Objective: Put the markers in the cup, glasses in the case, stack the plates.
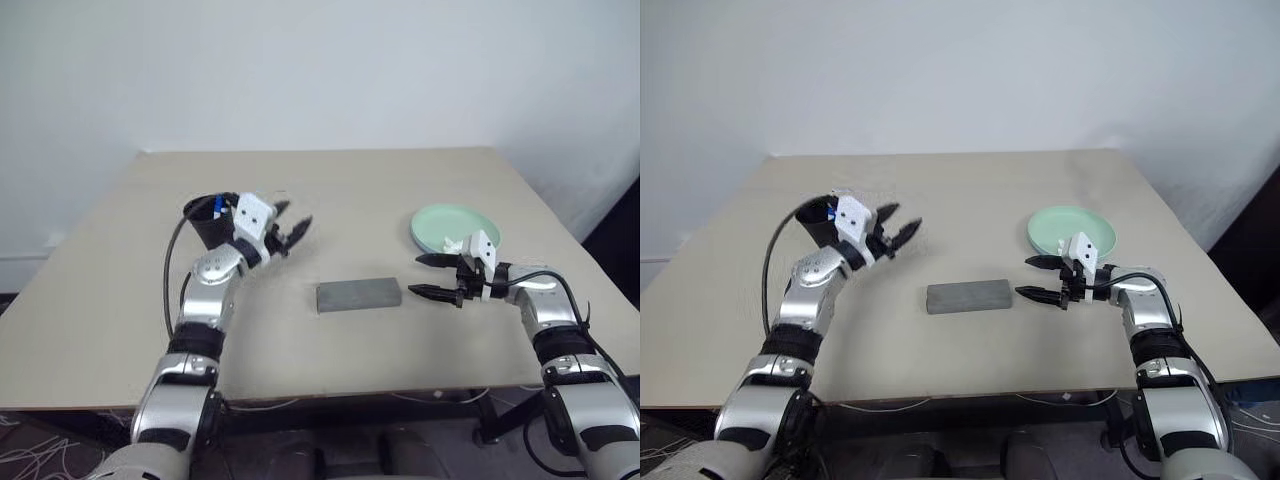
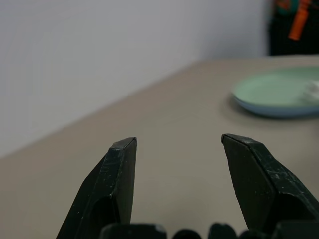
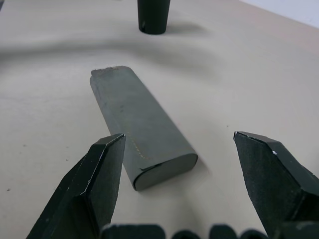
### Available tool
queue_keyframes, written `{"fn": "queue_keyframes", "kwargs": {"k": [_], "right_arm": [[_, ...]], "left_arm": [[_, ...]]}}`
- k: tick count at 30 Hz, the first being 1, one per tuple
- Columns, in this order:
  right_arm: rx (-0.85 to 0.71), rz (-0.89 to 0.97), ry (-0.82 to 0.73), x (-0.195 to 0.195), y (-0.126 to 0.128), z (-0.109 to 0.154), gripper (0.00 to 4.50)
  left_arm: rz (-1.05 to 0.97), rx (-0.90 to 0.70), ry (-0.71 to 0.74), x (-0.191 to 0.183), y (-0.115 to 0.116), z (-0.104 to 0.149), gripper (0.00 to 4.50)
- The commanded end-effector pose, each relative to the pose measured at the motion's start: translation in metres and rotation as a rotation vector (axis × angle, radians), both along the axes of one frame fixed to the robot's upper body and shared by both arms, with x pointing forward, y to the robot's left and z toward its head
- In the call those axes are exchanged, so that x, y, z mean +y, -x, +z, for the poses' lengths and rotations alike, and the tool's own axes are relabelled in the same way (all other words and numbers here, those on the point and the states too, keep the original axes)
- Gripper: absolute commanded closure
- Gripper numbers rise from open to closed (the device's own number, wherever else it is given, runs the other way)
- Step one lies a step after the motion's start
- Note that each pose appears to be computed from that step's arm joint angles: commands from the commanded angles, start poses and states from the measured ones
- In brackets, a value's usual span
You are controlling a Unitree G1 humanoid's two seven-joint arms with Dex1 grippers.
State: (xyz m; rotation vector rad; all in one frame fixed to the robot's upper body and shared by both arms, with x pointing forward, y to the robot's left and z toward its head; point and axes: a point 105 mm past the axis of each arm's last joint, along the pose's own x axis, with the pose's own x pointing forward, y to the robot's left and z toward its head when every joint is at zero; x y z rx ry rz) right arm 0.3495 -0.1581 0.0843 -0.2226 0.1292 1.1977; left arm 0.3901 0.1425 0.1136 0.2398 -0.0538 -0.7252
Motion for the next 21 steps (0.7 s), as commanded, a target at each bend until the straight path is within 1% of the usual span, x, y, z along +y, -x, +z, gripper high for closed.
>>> {"fn": "queue_keyframes", "kwargs": {"k": [1, 5, 10, 15, 21], "right_arm": [[-0.060, -0.026, -0.050, -0.005, -0.002, 0.018, 0.74], [-0.048, -0.049, -0.061, -0.014, 0.002, 0.017, 0.74], [-0.010, -0.091, -0.065, -0.031, 0.010, 0.013, 0.74], [0.006, -0.140, -0.052, -0.046, 0.012, 0.010, 0.74], [0.005, -0.197, -0.034, -0.066, 0.011, 0.014, 0.74]], "left_arm": [[-0.125, 0.006, -0.050, -0.004, 0.016, 0.002, 1.66], [-0.148, 0.066, -0.084, 0.005, 0.027, -0.018, 1.66], [-0.126, 0.099, -0.096, 0.014, 0.033, -0.033, 1.66], [-0.128, 0.111, -0.076, 0.008, 0.034, -0.037, 1.66], [-0.134, 0.095, -0.061, -0.002, 0.032, -0.032, 1.66]]}}
